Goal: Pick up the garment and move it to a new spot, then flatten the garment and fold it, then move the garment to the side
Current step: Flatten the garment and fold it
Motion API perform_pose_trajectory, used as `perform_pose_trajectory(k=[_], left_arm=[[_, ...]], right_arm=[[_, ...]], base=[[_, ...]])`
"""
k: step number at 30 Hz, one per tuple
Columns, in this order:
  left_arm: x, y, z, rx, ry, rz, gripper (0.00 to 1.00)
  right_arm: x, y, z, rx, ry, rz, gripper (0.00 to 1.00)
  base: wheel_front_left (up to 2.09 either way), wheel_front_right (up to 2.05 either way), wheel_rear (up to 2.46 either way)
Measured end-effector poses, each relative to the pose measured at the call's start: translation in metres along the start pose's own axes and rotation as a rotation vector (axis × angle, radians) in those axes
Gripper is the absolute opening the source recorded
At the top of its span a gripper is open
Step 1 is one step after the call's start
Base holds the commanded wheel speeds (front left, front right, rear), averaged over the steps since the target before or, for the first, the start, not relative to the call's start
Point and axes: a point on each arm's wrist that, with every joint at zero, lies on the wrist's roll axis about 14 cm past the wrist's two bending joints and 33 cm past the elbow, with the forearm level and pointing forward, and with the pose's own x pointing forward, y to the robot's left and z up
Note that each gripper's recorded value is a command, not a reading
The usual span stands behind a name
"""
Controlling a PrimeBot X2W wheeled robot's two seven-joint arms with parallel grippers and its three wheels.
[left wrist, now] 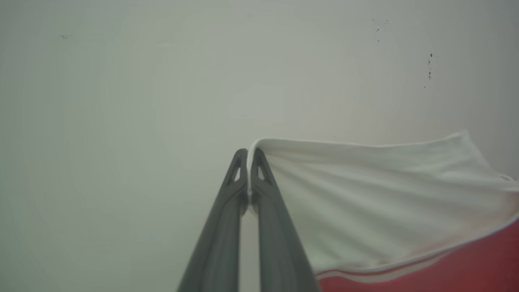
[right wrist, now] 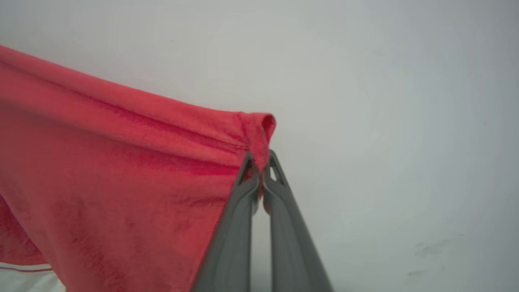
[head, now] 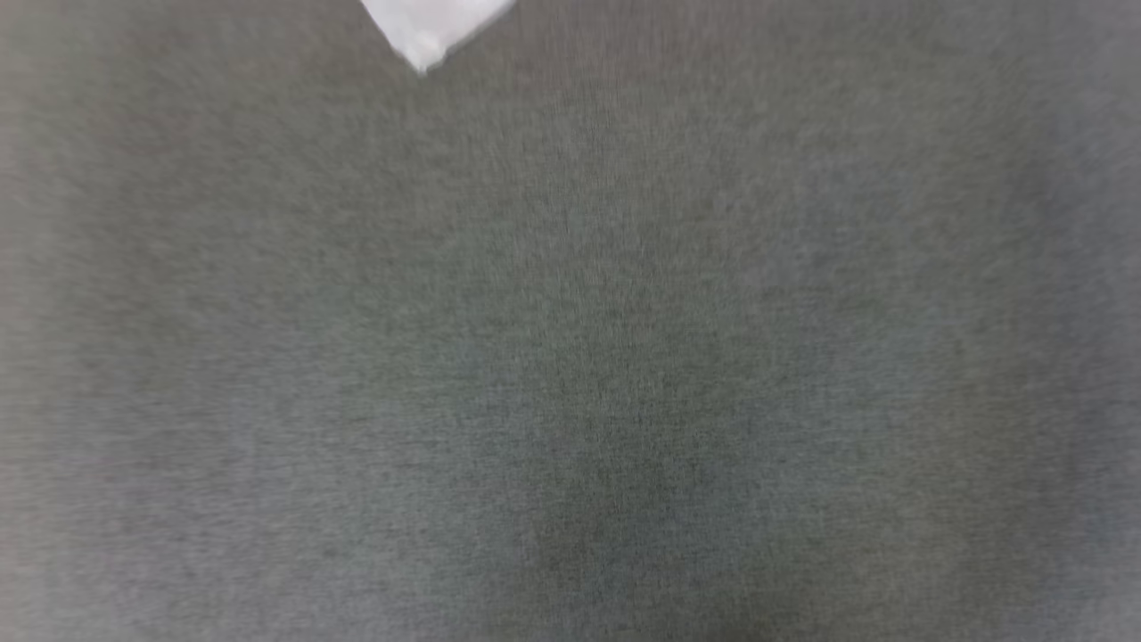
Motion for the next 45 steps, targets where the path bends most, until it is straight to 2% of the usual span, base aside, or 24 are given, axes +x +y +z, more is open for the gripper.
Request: perform_pose_trajectory(k=[6, 13, 16, 21, 26, 31, 37, 45], left_arm=[[0.015, 0.004, -0.083, -0.03, 0.079, 0.009, 0.0], [-0.004, 0.012, -0.18, -0.076, 0.223, 0.034, 0.0], [-0.016, 0.019, -0.197, -0.091, 0.262, 0.048, 0.0], [-0.042, 0.02, -0.212, -0.127, 0.321, 0.051, 0.0], [-0.099, 0.033, -0.226, -0.167, 0.409, 0.089, 0.0], [-0.186, 0.039, -0.234, -0.202, 0.536, 0.129, 0.0], [-0.283, 0.037, -0.216, -0.232, 0.626, 0.165, 0.0], [-0.386, 0.031, -0.173, -0.229, 0.707, 0.233, 0.0]], right_arm=[[0.038, 0.021, -0.059, -0.012, 0.028, 0.035, 0.0], [0.056, 0.049, -0.144, 0.011, 0.15, 0.085, 0.0], [0.057, 0.058, -0.159, 0.029, 0.177, 0.105, 0.0], [0.048, 0.058, -0.165, 0.041, 0.204, 0.118, 0.0], [0.003, 0.07, -0.195, 0.052, 0.296, 0.162, 0.0], [-0.065, 0.073, -0.217, 0.079, 0.397, 0.194, 0.0], [-0.145, 0.072, -0.216, 0.12, 0.463, 0.22, 0.0], [-0.252, 0.072, -0.211, 0.163, 0.55, 0.241, 0.0]], base=[[0.0, 0.0, 0.0], [0.0, 0.0, 0.0], [0.0, 0.0, 0.0], [0.0, 0.0, 0.0], [0.0, 0.0, 0.0], [0.0, 0.0, 0.0], [0.0, 0.0, 0.0], [0.0, 0.0, 0.0]])
